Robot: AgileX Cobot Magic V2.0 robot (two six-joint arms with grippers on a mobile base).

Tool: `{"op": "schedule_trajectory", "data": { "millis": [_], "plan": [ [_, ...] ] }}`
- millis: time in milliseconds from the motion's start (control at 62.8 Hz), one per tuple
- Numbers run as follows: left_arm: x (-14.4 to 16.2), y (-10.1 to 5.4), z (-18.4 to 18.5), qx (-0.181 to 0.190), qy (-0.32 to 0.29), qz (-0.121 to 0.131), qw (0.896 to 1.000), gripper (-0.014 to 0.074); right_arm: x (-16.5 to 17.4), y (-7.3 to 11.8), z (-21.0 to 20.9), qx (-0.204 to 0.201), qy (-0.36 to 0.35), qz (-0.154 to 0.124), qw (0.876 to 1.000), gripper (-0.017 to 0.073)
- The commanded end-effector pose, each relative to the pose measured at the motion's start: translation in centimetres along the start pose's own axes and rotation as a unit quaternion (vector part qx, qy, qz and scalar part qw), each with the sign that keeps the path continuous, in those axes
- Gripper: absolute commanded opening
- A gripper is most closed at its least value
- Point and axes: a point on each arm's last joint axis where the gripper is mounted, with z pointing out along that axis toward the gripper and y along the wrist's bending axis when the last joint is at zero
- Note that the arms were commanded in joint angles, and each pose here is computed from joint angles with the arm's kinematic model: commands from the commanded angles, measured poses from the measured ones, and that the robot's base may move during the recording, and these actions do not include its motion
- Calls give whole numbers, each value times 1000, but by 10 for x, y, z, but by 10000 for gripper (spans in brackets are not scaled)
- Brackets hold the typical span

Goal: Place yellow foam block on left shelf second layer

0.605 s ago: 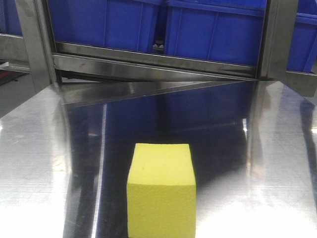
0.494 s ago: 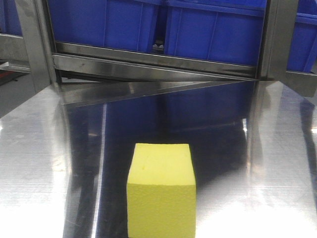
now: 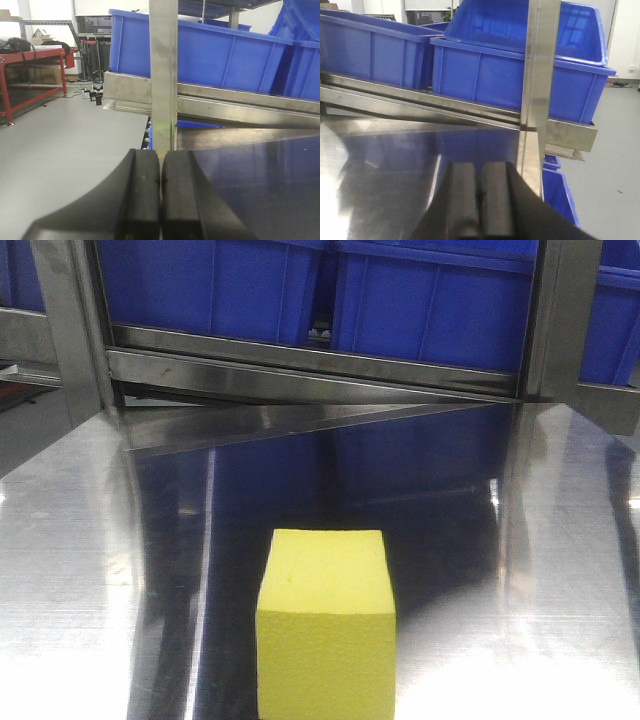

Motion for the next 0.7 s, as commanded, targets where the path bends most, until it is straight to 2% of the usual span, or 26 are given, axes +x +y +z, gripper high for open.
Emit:
{"op": "schedule_trajectory", "data": {
  "millis": [0, 303, 510, 685],
  "plan": [
    [1, 0, -1, 4, -36, -5, 999, 124, -16, 1, -3, -2, -55, -6, 998, 55],
    [1, 0, -1, 4, -36, -5, 999, 124, -16, 1, -2, 0, -30, -6, 1000, 55],
    [1, 0, -1, 4, -36, -5, 999, 124, -34, 2, 3, 4, 49, -6, 999, 55],
    [1, 0, -1, 4, -36, -5, 999, 124, -42, 3, 23, 8, 110, -5, 994, 55]
  ]
}}
